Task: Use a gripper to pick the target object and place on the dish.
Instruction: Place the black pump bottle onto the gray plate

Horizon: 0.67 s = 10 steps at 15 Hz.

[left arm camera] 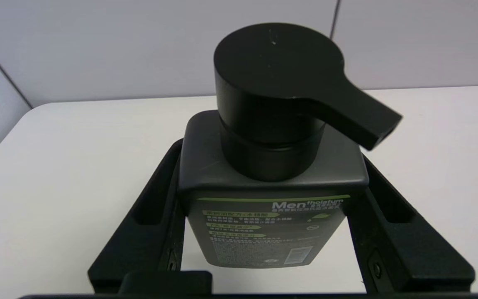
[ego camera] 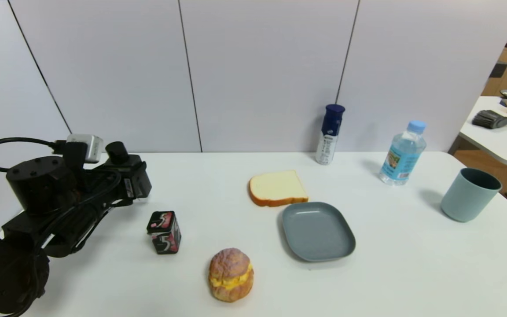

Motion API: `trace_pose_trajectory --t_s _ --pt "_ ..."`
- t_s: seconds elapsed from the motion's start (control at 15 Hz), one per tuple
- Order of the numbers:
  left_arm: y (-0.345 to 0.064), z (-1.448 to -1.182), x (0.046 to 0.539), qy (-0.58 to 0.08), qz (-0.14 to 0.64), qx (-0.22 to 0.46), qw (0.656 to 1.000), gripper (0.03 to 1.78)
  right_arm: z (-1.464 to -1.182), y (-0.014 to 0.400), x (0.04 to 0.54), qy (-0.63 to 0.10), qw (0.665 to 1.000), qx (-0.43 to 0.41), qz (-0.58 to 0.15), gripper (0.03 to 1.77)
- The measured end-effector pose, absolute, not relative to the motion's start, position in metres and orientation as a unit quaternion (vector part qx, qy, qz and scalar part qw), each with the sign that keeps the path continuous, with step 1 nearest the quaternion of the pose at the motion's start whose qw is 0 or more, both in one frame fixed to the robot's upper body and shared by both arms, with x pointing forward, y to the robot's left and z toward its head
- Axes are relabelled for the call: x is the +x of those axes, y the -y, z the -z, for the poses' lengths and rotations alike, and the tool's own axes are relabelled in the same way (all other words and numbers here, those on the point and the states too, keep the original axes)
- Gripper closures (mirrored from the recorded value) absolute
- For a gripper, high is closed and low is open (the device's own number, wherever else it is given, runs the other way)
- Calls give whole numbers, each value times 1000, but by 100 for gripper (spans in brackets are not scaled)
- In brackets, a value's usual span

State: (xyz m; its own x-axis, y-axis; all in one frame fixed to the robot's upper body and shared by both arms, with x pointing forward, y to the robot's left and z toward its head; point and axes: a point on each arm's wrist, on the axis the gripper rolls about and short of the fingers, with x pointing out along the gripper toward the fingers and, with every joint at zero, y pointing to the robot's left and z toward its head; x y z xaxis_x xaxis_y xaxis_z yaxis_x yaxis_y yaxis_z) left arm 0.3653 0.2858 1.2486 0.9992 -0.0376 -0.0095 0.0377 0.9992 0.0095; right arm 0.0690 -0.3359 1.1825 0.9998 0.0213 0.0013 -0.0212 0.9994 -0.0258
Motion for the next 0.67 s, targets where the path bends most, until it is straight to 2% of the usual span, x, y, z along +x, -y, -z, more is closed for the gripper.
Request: trace_pose_trajectory --t_s 0.47,0.67 --pt "-217 -1287 386 2 121 1 993 72 -1182 336 69 1 1000 -13 -10 9" --pt "-180 -1294 386 -13 172 5 985 72 -1182 336 69 1 1000 -13 -10 9"
